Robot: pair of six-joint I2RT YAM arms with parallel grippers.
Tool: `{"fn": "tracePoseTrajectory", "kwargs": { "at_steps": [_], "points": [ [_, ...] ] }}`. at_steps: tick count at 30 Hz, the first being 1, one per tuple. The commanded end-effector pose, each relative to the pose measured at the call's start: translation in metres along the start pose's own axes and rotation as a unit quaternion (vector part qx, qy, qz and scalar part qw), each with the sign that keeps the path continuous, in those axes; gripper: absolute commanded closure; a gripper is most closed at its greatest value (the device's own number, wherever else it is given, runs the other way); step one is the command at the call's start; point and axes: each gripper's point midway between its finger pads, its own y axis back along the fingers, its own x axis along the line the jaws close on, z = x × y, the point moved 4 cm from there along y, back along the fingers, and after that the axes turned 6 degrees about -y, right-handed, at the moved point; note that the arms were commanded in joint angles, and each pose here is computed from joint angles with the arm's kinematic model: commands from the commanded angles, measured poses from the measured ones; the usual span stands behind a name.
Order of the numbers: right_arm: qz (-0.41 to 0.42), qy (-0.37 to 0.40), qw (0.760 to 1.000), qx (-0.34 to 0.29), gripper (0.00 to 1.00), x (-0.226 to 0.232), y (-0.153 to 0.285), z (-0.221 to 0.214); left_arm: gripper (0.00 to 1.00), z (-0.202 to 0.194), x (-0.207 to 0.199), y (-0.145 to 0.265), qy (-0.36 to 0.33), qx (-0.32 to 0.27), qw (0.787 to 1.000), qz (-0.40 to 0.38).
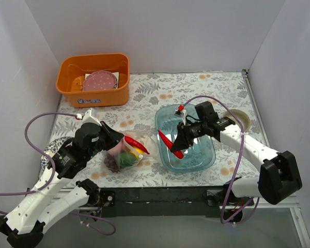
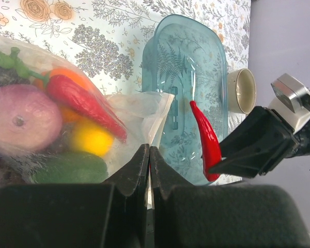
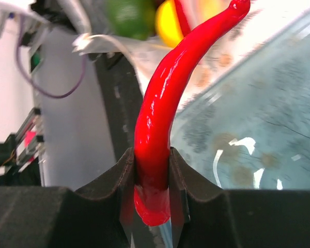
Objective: Place the food in the zip-top bag and seal the zipper
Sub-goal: Pick up the fake vegetable from the bin.
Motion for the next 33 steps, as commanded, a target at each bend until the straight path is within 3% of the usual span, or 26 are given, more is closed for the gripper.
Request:
{"fn": "tracePoseTrajectory", "kwargs": {
  "at_steps": [1,9,24,33],
  "points": [
    [0.082,0.051,0.995,0.012,0.82,0.04,-0.001,0.005,0.99,0.001,-0.006,-0.002,-0.003,-0.003,1.0,-0.017],
    [0.119,0.08,0.987,0.074,0.82,0.063,-0.03,-0.001,0.99,0.002,-0.01,-0.003,-0.006,0.0,1.0,-0.022],
    [0.082,0.067,0.981,0.162,0.83,0.032,-0.076,0.039,0.99,-0.007,-0.01,-0.003,-0.012,0.021,0.999,-0.036],
    [0.093,0.065,0.984,0.136,0.82,0.04,-0.107,0.06,0.99,-0.006,-0.011,-0.001,-0.012,0.019,0.999,-0.04]
  ]
}}
